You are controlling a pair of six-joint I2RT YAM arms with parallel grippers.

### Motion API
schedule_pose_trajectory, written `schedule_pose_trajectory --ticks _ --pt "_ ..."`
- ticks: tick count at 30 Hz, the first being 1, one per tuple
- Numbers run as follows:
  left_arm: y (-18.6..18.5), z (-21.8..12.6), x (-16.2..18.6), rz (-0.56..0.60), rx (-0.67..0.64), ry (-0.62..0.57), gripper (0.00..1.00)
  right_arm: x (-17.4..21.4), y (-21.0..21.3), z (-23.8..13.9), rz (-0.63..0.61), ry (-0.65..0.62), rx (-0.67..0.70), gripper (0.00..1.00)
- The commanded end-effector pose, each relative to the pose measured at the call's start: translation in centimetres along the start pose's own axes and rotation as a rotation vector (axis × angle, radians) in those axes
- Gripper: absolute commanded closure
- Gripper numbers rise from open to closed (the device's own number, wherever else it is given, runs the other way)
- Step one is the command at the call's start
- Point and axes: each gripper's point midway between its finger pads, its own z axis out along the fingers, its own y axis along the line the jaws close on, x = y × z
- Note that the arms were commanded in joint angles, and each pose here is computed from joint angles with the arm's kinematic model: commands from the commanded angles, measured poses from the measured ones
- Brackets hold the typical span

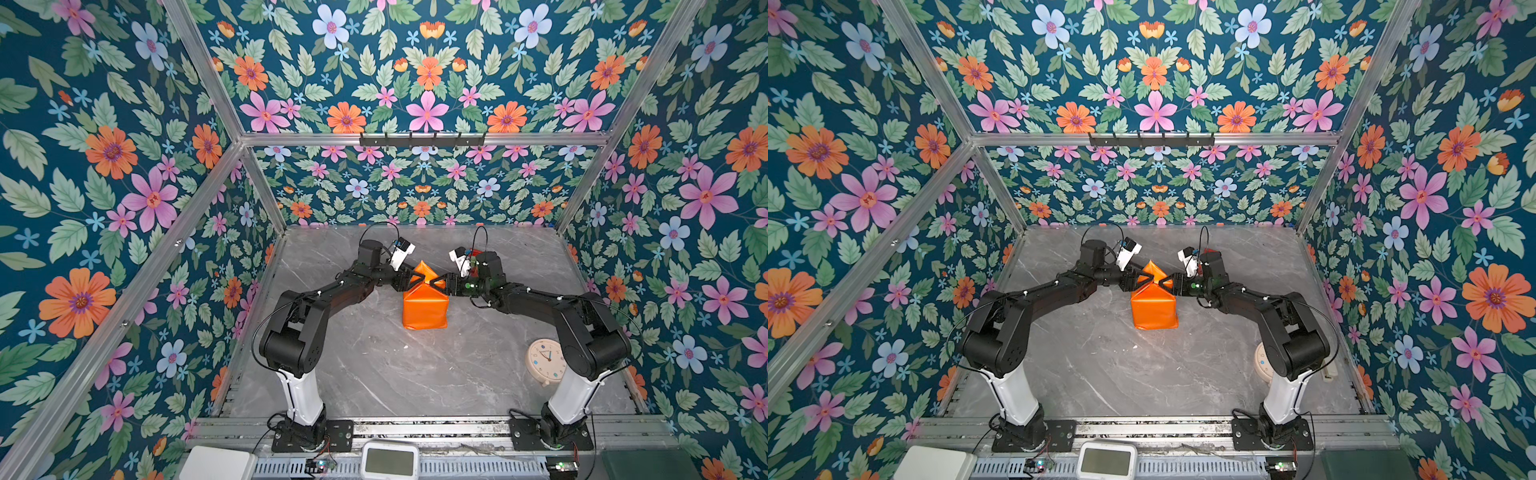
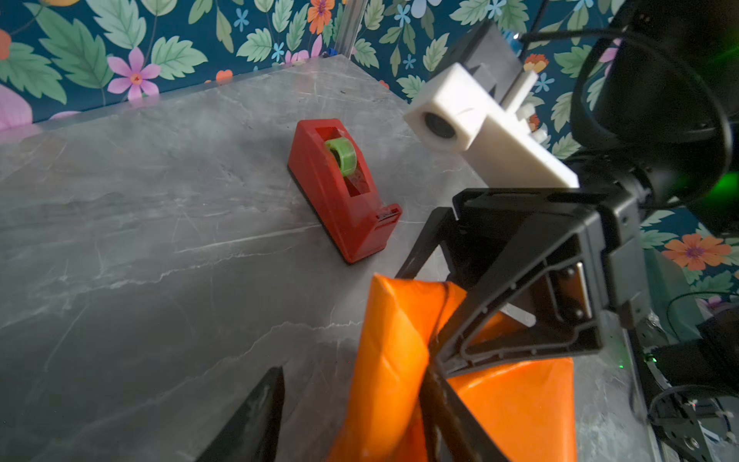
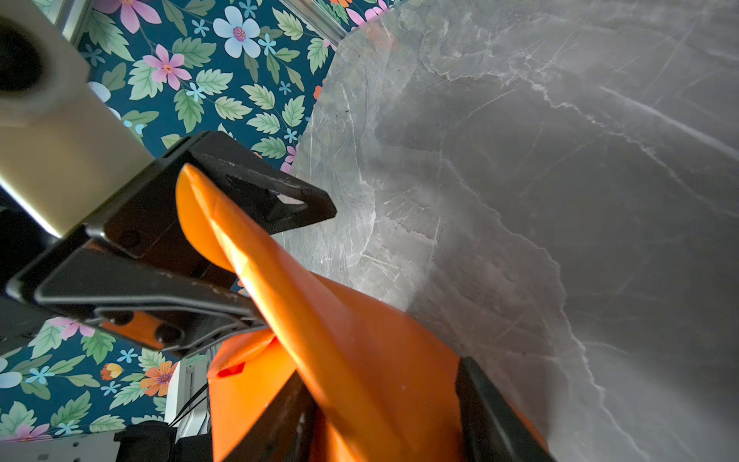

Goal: Wrap the gift box in paper

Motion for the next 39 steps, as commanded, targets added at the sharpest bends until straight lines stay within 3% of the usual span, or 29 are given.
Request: schedule_pose_trajectory --ticks 1,14,18,23,27,39 --pt "-1.0 0.0 -0.2 0.036 0.063 -0.001 0.44 2.2 -1.2 0.1 0.046 0.079 0.044 0.45" --pt "-1.8 0.7 -2.5 0.044 0.146 -0.038 0.61 2.1 -1.1 0.0 0.042 0.082 0.049 0.47" --pt "-2.3 1.0 -2.5 0.061 0.154 -0.038 0.70 2.0 -1.1 -0.1 0.044 0.082 0.053 0.47" --pt "-3.0 0.7 -3.0 0.108 0.136 -0.058 0.90 1.9 -1.2 -0.1 0.080 0.076 0.065 0.47" --pt "-3.4 -0.3 -2.9 0.168 0.081 -0.085 0.99 1.5 -0.8 -0.4 0.125 0.055 0.062 0.45" --pt "-3.8 -1.0 -2.2 0.294 -0.108 -0.101 1.00 1.3 1.9 -3.3 0.125 0.018 0.043 0.37"
